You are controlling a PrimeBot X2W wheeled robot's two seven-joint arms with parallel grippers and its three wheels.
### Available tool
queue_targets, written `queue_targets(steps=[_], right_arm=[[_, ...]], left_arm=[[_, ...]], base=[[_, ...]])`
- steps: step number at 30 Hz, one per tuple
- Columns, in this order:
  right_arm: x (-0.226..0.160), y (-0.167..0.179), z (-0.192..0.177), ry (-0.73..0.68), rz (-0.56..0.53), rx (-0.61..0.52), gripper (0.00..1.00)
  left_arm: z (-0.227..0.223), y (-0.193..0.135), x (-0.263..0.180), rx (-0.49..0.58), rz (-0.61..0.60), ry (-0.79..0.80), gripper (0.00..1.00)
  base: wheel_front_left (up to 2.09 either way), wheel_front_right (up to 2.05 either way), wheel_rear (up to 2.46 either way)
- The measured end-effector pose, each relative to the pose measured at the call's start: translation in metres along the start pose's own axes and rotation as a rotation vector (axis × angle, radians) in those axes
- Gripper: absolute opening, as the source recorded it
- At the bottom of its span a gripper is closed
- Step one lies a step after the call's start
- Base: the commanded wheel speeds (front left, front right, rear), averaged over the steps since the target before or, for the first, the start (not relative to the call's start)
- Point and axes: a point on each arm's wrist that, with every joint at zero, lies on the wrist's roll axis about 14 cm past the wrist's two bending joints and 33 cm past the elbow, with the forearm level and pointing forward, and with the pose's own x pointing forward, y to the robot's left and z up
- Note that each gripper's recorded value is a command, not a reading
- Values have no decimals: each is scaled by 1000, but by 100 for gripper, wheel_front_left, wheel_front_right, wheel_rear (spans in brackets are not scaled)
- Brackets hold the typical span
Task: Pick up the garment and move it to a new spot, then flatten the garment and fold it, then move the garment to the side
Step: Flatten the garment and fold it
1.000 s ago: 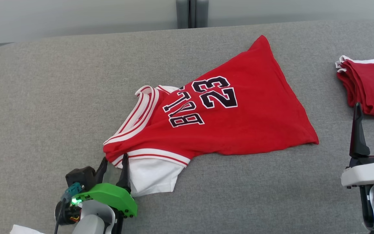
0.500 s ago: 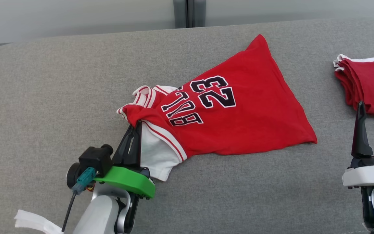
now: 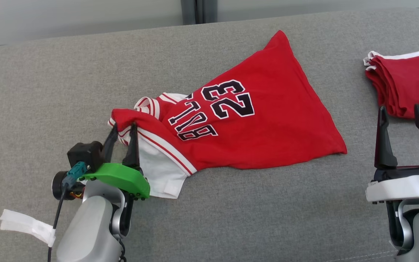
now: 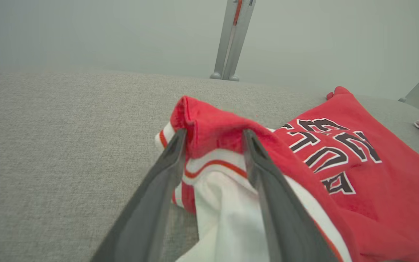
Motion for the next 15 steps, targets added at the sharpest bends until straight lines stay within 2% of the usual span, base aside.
queue_targets(steps=[4,12,15], right_arm=[[-1,2,-2,-2,2,21,100],[-5,19,-1,-14,46,84,100],[-7,27,1,-21,64,111,100]], left_arm=[[10,0,1,-10,-5,-42,100],[67,7,-17,8,9,-226,100],[66,6,-32,5,4,-233,100]], base=[[0,0,0],[0,0,0],[0,0,0]])
